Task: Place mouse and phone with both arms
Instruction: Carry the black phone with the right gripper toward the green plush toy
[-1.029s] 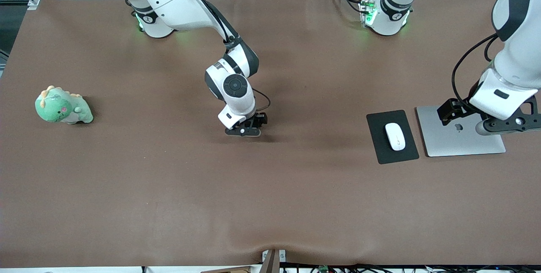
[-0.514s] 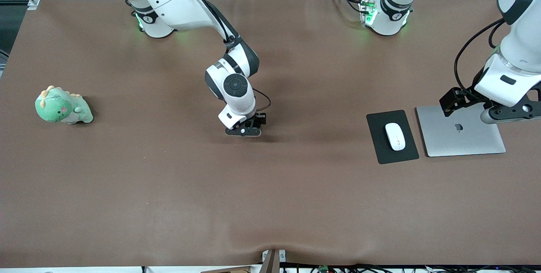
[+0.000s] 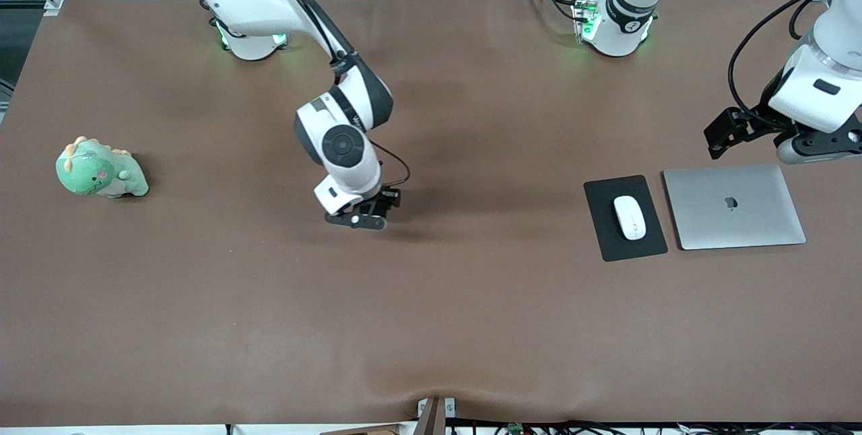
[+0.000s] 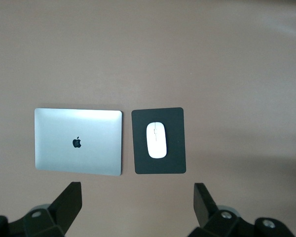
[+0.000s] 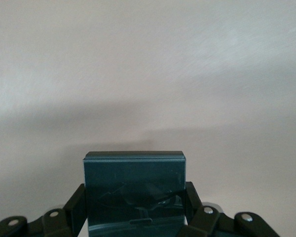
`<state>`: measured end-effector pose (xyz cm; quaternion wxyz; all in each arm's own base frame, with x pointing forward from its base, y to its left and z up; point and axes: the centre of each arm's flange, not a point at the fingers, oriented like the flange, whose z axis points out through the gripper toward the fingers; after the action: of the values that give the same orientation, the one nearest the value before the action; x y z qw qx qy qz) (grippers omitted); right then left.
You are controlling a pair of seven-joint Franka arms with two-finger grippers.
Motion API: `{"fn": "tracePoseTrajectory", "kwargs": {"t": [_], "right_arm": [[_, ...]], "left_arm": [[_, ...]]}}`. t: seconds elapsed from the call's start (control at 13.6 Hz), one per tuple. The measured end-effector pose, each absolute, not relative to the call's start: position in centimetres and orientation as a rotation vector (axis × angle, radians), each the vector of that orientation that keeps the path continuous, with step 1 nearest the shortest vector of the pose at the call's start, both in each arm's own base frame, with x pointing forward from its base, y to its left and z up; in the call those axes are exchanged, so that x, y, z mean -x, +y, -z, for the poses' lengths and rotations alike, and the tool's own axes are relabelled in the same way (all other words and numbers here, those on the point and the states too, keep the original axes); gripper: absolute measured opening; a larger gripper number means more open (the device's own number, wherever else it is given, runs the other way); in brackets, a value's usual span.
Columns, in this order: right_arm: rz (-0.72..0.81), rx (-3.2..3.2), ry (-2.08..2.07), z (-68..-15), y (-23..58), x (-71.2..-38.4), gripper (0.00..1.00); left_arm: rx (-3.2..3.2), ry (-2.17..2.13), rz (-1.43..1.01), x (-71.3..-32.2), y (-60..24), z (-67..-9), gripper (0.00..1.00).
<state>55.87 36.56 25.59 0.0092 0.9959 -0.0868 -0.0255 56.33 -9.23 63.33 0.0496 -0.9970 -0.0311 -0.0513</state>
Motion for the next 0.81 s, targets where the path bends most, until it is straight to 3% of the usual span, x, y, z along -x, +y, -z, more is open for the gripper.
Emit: {"fn": "tracePoseTrajectory", "kwargs": {"t": [0.51, 0.81], "right_arm": [[0.140, -3.092, -0.346, -28.7, 25.7, -59.3, 0.80], [0.196, -3.094, -0.290, -29.1, 18.2, -58.6, 0.80]], "left_arm": [[3.070, -0.116, 0.161, -55.1, -9.2, -64.9, 1.00], [3.070, -0.115, 0.128, -54.2, -9.2, -65.4, 1.00]]}}
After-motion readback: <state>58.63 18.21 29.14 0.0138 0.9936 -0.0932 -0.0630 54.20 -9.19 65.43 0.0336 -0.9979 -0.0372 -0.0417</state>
